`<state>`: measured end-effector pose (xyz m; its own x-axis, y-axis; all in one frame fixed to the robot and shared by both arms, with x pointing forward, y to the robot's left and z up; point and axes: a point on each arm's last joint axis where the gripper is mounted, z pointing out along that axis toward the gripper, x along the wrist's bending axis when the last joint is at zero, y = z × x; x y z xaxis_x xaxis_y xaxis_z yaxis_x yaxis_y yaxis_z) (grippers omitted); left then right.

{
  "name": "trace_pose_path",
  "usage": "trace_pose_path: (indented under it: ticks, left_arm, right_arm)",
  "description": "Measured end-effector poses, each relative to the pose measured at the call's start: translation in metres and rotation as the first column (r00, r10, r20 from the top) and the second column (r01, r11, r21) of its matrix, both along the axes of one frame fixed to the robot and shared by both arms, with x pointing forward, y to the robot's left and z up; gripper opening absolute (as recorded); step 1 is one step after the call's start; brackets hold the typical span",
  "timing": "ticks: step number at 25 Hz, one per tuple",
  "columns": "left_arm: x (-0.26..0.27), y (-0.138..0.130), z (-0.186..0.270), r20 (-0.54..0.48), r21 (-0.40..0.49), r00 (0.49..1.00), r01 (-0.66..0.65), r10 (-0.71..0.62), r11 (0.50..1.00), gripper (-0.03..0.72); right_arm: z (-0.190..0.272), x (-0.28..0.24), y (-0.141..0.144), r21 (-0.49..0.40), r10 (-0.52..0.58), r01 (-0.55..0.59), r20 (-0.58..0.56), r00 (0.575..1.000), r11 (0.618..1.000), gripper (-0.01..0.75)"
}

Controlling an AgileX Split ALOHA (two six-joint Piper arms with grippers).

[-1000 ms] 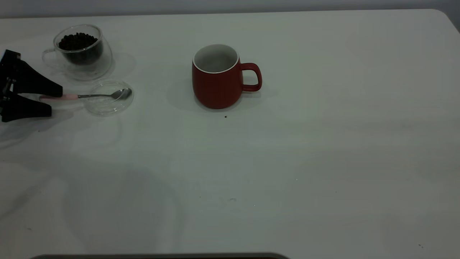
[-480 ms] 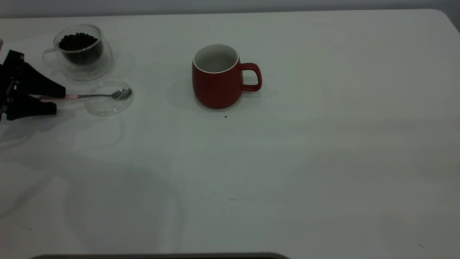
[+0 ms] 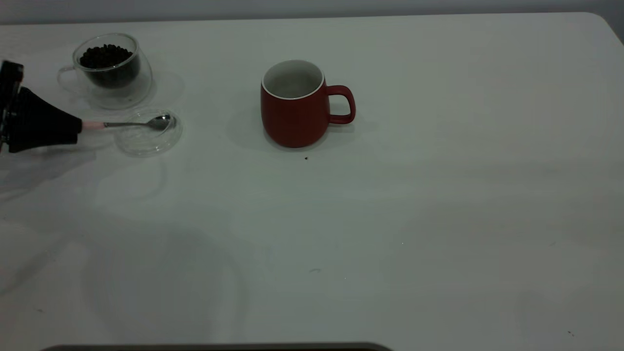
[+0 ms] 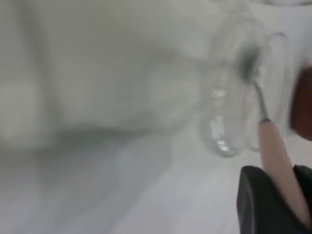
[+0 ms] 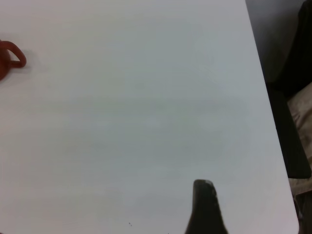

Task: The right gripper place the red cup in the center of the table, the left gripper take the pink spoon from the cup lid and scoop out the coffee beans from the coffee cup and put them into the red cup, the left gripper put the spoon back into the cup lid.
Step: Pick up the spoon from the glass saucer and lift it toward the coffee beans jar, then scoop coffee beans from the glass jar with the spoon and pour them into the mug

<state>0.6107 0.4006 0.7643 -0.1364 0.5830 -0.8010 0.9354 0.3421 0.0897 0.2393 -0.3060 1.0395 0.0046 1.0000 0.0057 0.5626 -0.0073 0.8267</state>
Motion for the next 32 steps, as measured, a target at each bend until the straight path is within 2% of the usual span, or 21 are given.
trace_pose_path:
  ticks: [5, 15, 21, 24, 29, 32]
  left_arm:
    - [-0.002, -0.001, 0.003, -0.005, -0.015, 1.0, 0.03, -0.03, 0.999, 0.138]
    - [0.001, 0.005, 0.041, 0.031, 0.084, 0.993, 0.111, -0.113, 0.99, 0.13]
    - [0.0, 0.0, 0.078, 0.09, 0.014, 0.981, 0.174, -0.175, 0.985, 0.13]
    - [0.002, 0.0, 0.095, 0.126, 0.014, 0.971, 0.202, -0.203, 0.979, 0.13]
    - [0.017, 0.009, 0.12, 0.2, 0.067, 0.957, 0.201, -0.21, 0.977, 0.13]
    - [0.023, 0.024, 0.129, 0.211, 0.092, 0.964, 0.145, -0.162, 0.985, 0.13]
  right_arm:
    - [0.0, 0.0, 0.0, 0.0, 0.0, 0.0, 0.0, 1.0, 1.0, 0.579]
    - [0.0, 0.0, 0.0, 0.0, 0.0, 0.0, 0.0, 1.0, 1.0, 0.579]
    - [0.0, 0.0, 0.0, 0.0, 0.0, 0.0, 0.0, 1.0, 1.0, 0.579]
    - [0.0, 0.0, 0.0, 0.0, 0.0, 0.0, 0.0, 1.0, 1.0, 0.579]
    - [0.0, 0.0, 0.0, 0.0, 0.0, 0.0, 0.0, 1.0, 1.0, 0.579]
    - [0.0, 0.0, 0.0, 0.0, 0.0, 0.0, 0.0, 1.0, 1.0, 0.579]
